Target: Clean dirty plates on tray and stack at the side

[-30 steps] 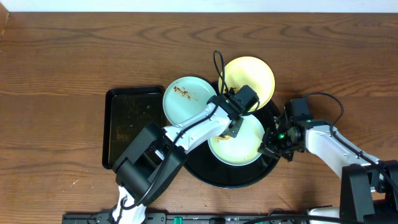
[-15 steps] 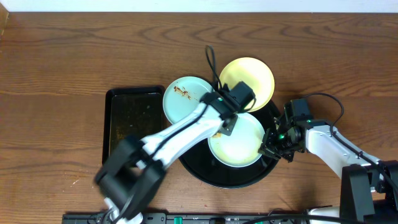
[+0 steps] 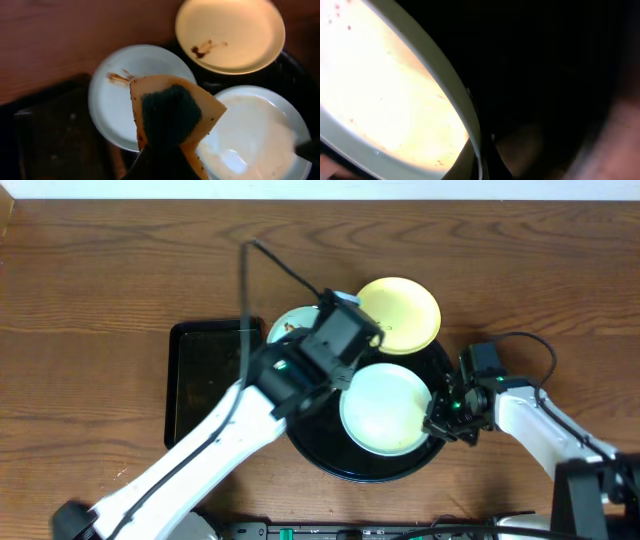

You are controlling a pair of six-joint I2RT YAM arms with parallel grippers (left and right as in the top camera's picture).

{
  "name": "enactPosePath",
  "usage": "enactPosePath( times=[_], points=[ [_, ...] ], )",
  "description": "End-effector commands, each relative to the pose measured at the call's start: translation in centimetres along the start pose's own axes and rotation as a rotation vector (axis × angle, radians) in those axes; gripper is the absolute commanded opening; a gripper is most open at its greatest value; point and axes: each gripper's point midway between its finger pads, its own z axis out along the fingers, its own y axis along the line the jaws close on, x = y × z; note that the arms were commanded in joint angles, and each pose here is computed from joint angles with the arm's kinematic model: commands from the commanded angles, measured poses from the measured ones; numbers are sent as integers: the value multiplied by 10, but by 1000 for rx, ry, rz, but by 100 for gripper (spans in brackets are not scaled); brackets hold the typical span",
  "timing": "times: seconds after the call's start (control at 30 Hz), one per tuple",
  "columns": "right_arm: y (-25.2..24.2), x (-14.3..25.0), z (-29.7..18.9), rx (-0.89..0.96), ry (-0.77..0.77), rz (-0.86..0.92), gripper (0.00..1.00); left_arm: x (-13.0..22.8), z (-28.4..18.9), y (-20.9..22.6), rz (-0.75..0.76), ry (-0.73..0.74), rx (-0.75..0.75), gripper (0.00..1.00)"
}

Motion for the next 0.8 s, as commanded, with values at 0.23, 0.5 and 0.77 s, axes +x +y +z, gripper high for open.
enactPosePath(
  times=[0.23, 0.5, 0.77],
  points=[
    [16, -21, -101, 47, -348, -121, 1, -1, -19, 87, -187, 15, -171, 7],
    [5, -4, -113, 121, -341, -138, 2, 1, -19, 92, -202, 25, -182, 8],
    [-5, -3, -116, 208, -363, -144, 2, 1, -18, 92, -209, 26, -182, 7]
  ],
)
